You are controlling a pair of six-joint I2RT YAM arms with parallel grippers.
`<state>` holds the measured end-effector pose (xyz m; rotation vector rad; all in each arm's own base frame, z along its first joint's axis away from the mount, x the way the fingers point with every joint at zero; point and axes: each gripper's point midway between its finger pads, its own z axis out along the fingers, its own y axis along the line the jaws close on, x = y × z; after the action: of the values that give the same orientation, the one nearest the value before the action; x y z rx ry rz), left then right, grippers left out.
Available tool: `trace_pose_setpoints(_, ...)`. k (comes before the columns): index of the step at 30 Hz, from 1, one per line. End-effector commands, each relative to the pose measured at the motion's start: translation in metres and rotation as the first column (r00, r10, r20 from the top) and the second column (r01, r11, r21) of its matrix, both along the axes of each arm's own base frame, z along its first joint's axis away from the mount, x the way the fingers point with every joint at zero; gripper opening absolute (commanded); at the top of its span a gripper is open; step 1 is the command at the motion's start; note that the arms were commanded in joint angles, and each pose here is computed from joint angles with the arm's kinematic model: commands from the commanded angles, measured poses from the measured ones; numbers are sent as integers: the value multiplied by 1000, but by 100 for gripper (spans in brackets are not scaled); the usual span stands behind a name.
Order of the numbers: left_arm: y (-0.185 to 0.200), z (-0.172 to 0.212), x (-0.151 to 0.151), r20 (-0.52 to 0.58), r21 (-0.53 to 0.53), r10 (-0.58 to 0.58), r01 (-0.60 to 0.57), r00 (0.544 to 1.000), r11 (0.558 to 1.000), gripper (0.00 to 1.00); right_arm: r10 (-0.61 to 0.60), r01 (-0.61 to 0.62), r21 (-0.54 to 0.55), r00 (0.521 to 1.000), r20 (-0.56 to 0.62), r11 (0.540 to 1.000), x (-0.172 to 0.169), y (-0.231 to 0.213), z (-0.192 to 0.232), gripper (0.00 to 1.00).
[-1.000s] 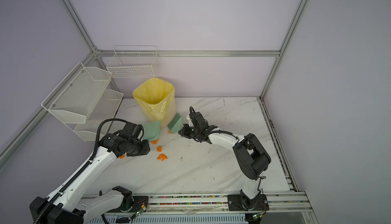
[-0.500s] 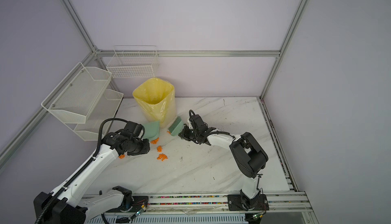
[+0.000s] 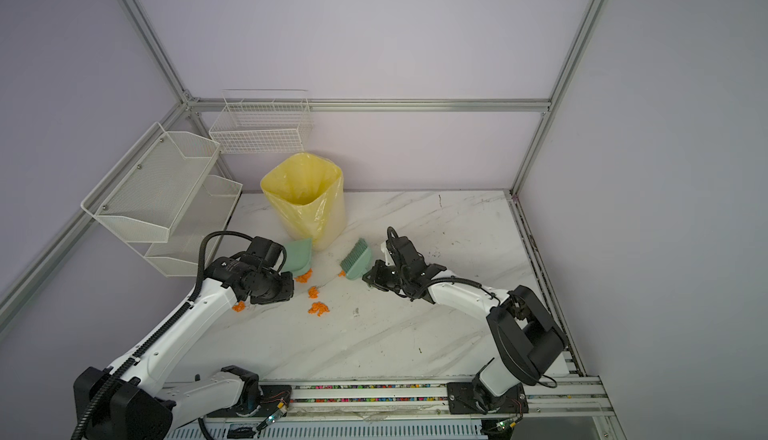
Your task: Sweep away the paper scraps from the table
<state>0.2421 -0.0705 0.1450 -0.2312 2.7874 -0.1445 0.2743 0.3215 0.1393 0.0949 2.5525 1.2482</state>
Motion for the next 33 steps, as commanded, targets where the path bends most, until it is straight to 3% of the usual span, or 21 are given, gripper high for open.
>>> trace_pose_setpoints(1,-1,9,12,58,-11,-2,3,998,1000,0,-4,4,6,999,36,1000,-10,-2,25,0)
trace_pose_setpoints(7,-6,10,17,54,-30,-13,14,998,999,0,122,-122,3,989,83,993,-35,50,45,0)
trace_pose_setpoints(16,1,14,20,69,-5,-2,3,998,1000,0,256,-255,-16,966,26,967,-87,95,16,0)
trace_pose_setpoints(22,3,11,19,60,-1,-4,4,998,1000,0,289,-289,-25,957,-15,957,-106,101,-4,0)
trace_pose_setpoints(33,-1,9,16,51,-24,-11,12,999,1000,0,323,-331,-84,942,-95,940,-111,96,-38,0)
